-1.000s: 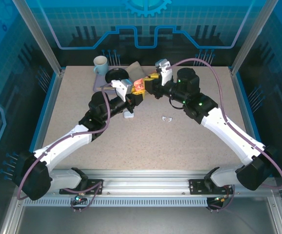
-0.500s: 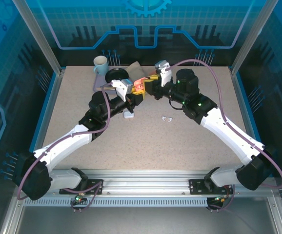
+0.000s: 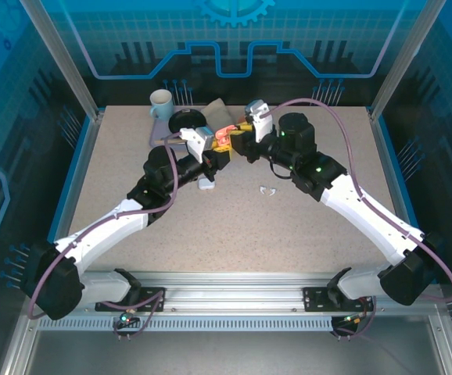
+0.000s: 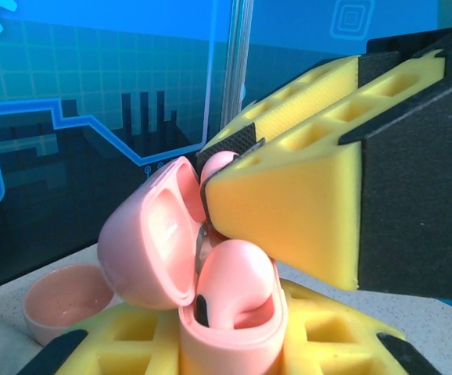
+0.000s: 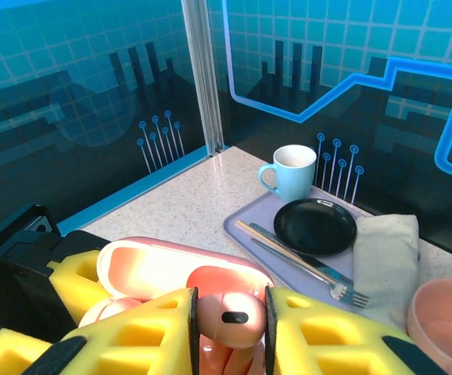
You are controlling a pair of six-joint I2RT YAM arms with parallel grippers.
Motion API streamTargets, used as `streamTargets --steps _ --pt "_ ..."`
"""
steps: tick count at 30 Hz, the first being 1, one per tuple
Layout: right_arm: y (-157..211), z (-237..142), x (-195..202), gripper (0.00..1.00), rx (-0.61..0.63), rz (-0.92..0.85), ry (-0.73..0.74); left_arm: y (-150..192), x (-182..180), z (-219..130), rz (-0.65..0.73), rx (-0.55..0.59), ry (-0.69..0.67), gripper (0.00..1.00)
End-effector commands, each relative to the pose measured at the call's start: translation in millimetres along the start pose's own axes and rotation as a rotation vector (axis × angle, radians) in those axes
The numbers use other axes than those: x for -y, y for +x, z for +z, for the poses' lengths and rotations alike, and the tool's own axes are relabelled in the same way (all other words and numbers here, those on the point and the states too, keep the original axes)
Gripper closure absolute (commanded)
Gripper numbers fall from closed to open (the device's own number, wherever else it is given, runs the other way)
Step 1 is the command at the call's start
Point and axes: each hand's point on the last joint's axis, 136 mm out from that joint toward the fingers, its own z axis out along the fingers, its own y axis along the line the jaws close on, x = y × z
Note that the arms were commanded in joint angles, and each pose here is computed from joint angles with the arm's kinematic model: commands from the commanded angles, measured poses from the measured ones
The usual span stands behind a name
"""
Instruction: Insert the wireless bluetooth earbuds into the charging case
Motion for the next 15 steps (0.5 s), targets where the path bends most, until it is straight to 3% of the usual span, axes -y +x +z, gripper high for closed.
streamTargets --steps 1,15 --pt "6.2 -3.7 -18.7 0.72 -0.025 -0.025 -0.05 -23.2 5.2 4.1 -0.001 0.065 0.018 1.0" --pt "-2.6 -7.3 -15.1 0.61 -0.001 -0.032 -0.017 -21.8 5.4 4.7 -0.005 0.063 0.019 1.0"
